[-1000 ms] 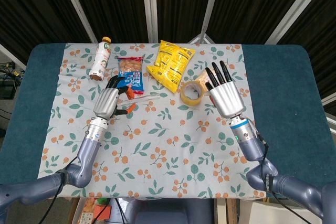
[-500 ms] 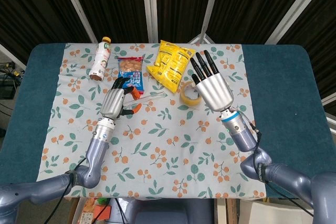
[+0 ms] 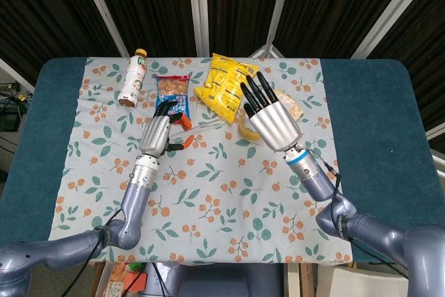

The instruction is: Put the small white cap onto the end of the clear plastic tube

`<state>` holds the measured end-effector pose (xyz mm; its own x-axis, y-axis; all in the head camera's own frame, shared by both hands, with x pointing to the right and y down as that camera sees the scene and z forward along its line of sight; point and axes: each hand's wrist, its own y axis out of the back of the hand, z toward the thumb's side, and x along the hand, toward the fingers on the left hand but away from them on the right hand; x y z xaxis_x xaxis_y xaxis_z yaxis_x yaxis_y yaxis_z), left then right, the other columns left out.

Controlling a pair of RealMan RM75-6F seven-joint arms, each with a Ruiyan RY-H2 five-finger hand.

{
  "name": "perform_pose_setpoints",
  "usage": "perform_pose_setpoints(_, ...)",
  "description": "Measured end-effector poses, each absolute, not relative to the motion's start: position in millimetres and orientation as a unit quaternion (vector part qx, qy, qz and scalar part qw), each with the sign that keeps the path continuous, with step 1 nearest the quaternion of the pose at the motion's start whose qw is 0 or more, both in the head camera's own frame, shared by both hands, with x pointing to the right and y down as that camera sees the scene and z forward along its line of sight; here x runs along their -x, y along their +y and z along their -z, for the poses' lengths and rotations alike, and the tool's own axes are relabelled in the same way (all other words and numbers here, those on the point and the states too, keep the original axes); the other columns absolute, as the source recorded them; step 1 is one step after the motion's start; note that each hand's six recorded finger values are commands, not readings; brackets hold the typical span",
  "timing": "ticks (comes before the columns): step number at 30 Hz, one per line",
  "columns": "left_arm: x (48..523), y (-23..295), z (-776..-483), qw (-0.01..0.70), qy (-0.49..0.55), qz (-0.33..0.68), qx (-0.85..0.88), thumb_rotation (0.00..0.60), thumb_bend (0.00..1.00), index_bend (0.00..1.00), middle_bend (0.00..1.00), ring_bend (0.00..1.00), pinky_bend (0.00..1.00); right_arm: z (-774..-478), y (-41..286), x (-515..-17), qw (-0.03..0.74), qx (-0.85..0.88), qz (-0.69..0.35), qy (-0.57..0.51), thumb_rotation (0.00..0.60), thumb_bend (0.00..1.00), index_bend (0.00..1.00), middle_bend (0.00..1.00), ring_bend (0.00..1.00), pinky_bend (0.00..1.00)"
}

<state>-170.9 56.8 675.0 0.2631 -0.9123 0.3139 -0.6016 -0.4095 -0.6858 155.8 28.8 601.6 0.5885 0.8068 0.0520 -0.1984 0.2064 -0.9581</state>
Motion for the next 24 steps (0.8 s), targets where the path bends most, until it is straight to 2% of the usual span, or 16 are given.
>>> perform_pose_setpoints(11,173,60,-677,0.193,0.517,0.363,0.751,0.6,0.55,0.75,0.55,0.12,0.03,-608,32,-146,0.72,0.522,-0.349,-0.297,0.6,0.35,0.66,0.21,0.04,0.0)
perform_pose_setpoints(24,172,64,-679,0.198,0.504,0.382,0.749,0.6,0.55,0.75,0.55,0.12,0.03,-609,33,-139,0.718,0.524,-0.343,-0.303,0.6,0.35,0.66,0.21,0.04,0.0)
